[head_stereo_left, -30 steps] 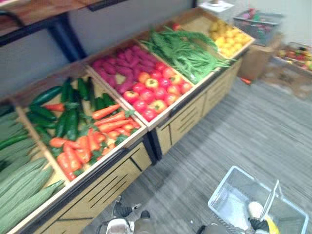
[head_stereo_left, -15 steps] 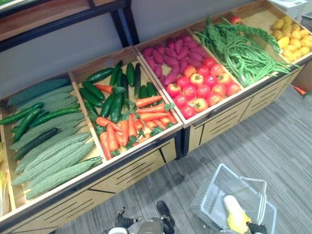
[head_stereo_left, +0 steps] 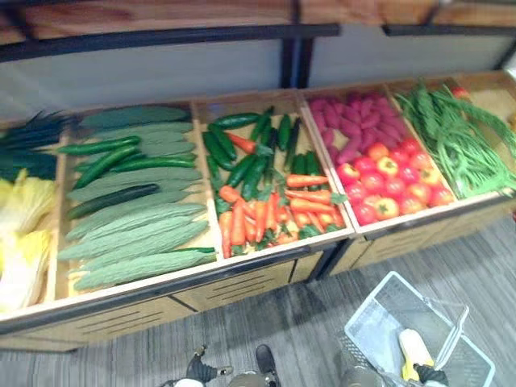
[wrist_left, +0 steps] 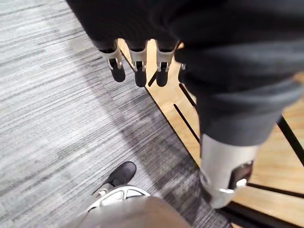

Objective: Pick vegetable in the basket

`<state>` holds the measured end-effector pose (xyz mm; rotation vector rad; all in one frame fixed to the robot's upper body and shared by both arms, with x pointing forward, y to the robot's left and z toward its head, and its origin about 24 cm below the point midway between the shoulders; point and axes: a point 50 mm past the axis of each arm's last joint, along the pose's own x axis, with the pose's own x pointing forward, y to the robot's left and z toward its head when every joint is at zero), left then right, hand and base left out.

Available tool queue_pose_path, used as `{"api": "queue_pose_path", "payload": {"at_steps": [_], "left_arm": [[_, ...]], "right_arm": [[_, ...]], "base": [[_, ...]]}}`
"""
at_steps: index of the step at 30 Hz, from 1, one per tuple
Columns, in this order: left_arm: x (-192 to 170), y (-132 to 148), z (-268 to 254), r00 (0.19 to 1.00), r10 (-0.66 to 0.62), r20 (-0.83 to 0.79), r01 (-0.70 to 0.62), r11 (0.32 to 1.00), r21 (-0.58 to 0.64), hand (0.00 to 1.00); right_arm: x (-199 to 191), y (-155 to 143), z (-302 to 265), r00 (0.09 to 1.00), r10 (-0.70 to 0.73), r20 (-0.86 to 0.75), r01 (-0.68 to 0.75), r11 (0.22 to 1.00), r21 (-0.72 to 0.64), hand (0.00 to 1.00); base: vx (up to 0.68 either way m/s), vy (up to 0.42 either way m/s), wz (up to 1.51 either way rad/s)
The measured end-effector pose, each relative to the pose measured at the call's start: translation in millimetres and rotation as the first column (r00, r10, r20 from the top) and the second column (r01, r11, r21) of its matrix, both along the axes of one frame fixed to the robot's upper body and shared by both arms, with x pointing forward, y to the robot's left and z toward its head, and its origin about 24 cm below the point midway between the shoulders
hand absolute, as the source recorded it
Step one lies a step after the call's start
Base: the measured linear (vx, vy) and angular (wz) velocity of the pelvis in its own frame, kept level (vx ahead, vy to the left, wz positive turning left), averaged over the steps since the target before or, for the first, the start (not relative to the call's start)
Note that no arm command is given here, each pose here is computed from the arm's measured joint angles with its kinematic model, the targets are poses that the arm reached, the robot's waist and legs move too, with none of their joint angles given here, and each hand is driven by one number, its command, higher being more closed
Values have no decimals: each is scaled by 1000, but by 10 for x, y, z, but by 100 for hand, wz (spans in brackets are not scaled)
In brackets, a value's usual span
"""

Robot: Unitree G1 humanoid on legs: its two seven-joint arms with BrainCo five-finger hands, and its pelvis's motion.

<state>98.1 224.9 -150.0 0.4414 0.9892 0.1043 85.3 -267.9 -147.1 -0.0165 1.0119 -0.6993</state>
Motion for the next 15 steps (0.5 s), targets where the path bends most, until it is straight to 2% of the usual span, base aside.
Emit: {"api": "queue_pose_path", "payload": {"at_steps": [5,9,11,15], "left_arm": [[25,-6,2,997,76,18,-75,997,-19,0],[-31,41,-3,993,121,12,-120,993,-12,0],[-69,165,11,990,144,5,-144,989,14,0],[-194,7,-72,973,227,-37,-228,972,-45,0]], "right_arm": [[-67,57,-32,996,-86,8,86,996,33,100],[-117,203,-90,992,-123,-3,123,989,86,100],[-198,335,-150,990,-133,-37,137,981,141,100],[-243,213,-138,985,-163,-58,169,977,130,100]], "base": [[119,-83,59],[111,-230,47],[108,-374,58],[132,-304,35]]}}
